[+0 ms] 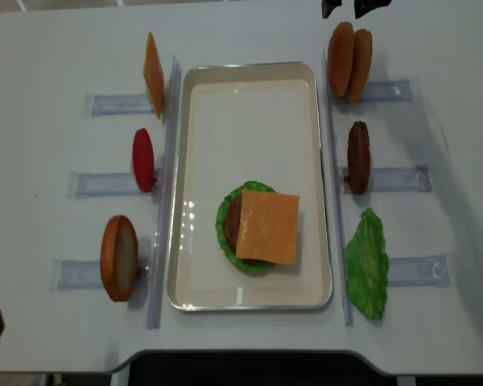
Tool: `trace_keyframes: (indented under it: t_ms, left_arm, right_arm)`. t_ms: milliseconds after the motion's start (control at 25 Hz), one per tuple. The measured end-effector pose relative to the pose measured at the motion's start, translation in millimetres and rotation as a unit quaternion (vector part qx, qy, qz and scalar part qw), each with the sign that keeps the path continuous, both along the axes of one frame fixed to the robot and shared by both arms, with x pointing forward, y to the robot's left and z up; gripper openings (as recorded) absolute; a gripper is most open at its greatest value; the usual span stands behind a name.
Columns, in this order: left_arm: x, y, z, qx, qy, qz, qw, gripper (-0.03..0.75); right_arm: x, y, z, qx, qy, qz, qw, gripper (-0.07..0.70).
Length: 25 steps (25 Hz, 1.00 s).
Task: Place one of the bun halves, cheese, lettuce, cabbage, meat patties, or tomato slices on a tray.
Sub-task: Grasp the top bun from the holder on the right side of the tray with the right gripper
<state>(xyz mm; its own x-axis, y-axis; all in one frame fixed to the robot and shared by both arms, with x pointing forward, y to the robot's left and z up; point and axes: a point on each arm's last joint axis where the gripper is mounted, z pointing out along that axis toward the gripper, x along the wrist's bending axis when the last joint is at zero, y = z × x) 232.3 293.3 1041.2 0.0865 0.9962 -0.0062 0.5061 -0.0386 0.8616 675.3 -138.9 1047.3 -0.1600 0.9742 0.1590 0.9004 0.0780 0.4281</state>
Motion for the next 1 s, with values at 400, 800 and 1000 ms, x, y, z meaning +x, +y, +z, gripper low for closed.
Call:
trace_keyframes:
  t_ms: [400, 800, 1000]
  left_arm:
    - [0.0, 0.0, 0.0, 0.000, 0.000, 0.000, 1.0000, 0.000]
    - [0.0, 0.0, 0.0, 0.000, 0.000, 0.000, 1.0000, 0.000]
    - [0.0, 0.0, 0.0, 0.000, 0.000, 0.000, 1.0000, 0.000]
  right_arm:
    - [0.2, -0.7, -0.1, -0.004, -0.002, 0.000, 1.0000, 0.405]
    - [1.9, 0.4, -14.8, -0.011, 0.026, 0.001, 0.9996, 0.405]
    - [4.2, 1.4, -27.4, -0.017, 0.043, 0.002, 0.9989, 0.405]
